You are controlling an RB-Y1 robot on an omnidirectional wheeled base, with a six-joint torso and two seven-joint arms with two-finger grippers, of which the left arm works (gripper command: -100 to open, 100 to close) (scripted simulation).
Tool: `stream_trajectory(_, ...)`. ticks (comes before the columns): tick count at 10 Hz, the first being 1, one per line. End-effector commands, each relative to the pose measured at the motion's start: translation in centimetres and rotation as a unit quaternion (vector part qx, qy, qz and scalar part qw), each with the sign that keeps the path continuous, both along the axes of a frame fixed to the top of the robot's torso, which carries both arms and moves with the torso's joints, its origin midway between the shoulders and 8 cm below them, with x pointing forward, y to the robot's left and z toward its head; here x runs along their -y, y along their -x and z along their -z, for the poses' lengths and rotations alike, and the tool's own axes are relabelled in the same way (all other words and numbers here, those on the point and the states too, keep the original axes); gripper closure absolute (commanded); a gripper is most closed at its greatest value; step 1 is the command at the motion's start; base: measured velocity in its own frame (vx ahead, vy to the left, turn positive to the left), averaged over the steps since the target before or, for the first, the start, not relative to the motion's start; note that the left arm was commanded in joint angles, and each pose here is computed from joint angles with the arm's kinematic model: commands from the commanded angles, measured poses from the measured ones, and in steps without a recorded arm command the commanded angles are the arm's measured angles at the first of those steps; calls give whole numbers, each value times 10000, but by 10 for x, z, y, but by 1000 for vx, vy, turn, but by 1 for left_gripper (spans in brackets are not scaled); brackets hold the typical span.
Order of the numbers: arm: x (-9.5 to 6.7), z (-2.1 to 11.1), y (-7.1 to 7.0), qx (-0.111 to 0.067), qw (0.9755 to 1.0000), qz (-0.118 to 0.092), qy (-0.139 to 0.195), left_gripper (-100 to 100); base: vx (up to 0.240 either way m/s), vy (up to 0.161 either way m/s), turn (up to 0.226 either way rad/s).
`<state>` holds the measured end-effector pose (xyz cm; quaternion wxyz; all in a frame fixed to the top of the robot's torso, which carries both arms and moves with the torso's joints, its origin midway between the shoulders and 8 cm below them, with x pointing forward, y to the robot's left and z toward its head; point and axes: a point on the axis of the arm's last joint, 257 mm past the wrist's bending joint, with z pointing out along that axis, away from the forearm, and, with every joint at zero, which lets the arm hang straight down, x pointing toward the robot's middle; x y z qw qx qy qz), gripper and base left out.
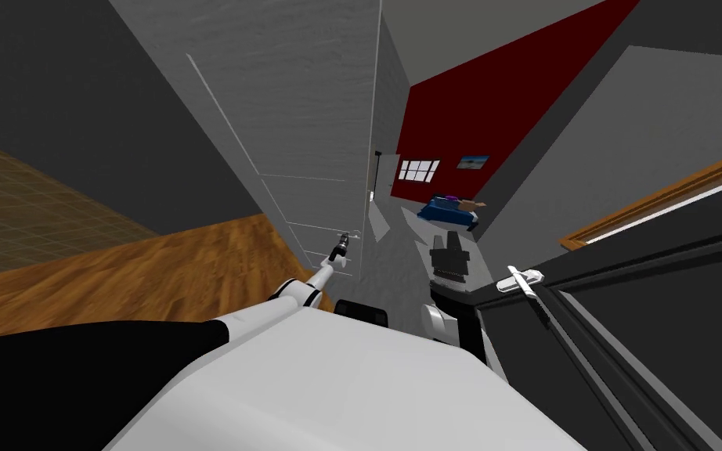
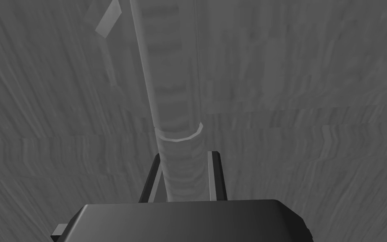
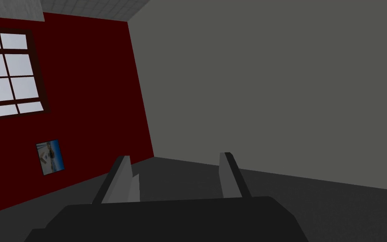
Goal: Push the door open
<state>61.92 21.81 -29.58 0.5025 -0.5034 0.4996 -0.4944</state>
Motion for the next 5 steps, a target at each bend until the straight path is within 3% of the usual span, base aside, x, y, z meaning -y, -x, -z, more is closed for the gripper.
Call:
stream_trajectory(1,-10,-2,-1,24,10000,-86,-12,100,156,-75,66)
stream_trajectory(5,-34,-2,-1,20,9996,-291,-16,100,179,-84,46)
